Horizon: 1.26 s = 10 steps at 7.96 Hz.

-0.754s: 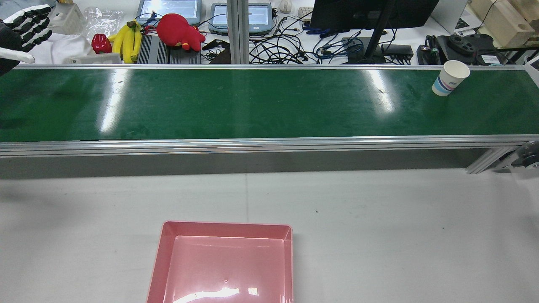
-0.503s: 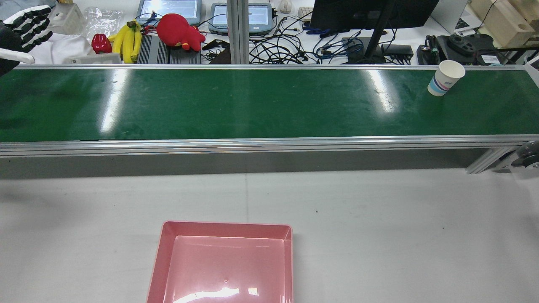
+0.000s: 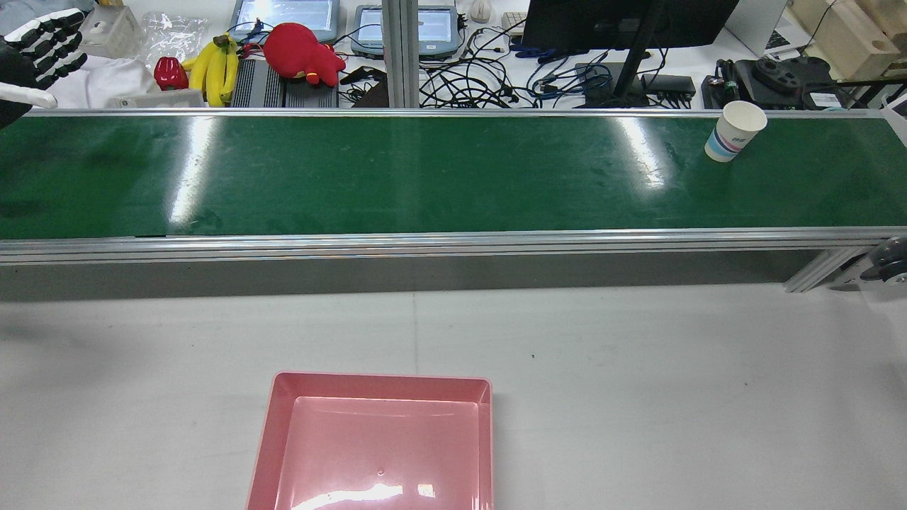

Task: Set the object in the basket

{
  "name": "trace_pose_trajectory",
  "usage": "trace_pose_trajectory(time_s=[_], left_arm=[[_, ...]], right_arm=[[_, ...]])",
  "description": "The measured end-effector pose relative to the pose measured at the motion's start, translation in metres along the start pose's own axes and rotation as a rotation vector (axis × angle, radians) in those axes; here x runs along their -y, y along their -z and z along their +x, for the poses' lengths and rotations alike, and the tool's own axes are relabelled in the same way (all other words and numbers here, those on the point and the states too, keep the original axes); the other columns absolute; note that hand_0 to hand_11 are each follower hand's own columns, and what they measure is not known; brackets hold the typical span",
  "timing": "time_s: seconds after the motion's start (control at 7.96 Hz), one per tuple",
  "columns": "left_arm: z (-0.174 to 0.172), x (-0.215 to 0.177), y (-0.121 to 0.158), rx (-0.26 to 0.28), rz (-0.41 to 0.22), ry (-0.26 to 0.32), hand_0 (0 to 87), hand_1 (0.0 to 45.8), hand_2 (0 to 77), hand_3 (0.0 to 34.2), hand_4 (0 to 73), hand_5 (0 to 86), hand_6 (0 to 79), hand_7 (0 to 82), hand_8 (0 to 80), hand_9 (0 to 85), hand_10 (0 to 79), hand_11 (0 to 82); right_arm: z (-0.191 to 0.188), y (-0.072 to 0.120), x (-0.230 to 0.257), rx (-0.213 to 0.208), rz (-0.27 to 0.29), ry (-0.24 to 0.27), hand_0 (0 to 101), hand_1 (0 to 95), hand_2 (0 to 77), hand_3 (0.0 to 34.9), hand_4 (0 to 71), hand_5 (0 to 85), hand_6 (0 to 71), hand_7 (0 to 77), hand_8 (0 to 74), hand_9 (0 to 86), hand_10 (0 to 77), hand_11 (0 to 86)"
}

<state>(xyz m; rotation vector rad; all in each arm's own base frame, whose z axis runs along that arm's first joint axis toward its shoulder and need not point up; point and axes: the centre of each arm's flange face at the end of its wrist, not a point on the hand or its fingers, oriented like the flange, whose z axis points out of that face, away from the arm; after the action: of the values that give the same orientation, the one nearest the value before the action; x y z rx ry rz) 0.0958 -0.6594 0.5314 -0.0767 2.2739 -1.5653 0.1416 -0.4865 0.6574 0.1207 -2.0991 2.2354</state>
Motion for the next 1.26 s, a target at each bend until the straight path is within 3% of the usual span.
trace_pose_trajectory(time_s=[0.13, 0.25, 0.75, 1.26], left_arm=[[-0.001, 0.001, 0.0, 0.0, -0.002, -0.001, 53.8, 13.1, 0.5, 0.5, 1.1, 14.7, 0.5, 0.5, 0.0, 1.1, 1.6, 4.9], [-0.009, 0.002, 0.004, 0.003, -0.011, 0.0, 53.8, 14.7, 0.5, 2.0, 0.5, 14.7, 0.5, 0.5, 0.0, 0.5, 1.6, 4.9], [-0.017, -0.026, 0.003, -0.001, -0.062, 0.013, 55.5, 16.4, 0.5, 2.1, 0.5, 16.4, 0.5, 0.5, 0.0, 0.5, 1.6, 4.9], [-0.035, -0.041, -0.005, -0.028, -0.057, 0.038, 63.6, 14.7, 0.5, 5.0, 1.1, 13.6, 0.5, 0.5, 0.0, 0.5, 1.6, 4.9]], right_arm=[[0.0, 0.0, 0.0, 0.0, 0.0, 0.0, 0, 0.0, 0.5, 0.0, 0.0, 0.0, 0.0, 0.5, 0.0, 0.0, 0.0, 0.0], [0.0, 0.0, 0.0, 0.0, 0.0, 0.0, 0, 0.0, 0.5, 0.0, 0.0, 0.0, 0.0, 0.5, 0.0, 0.0, 0.0, 0.0], [0.0, 0.0, 0.0, 0.0, 0.0, 0.0, 0, 0.0, 0.5, 0.0, 0.0, 0.0, 0.0, 0.5, 0.0, 0.0, 0.0, 0.0], [0.0, 0.0, 0.0, 0.0, 0.0, 0.0, 0, 0.0, 0.5, 0.0, 0.0, 0.0, 0.0, 0.5, 0.0, 0.0, 0.0, 0.0]])
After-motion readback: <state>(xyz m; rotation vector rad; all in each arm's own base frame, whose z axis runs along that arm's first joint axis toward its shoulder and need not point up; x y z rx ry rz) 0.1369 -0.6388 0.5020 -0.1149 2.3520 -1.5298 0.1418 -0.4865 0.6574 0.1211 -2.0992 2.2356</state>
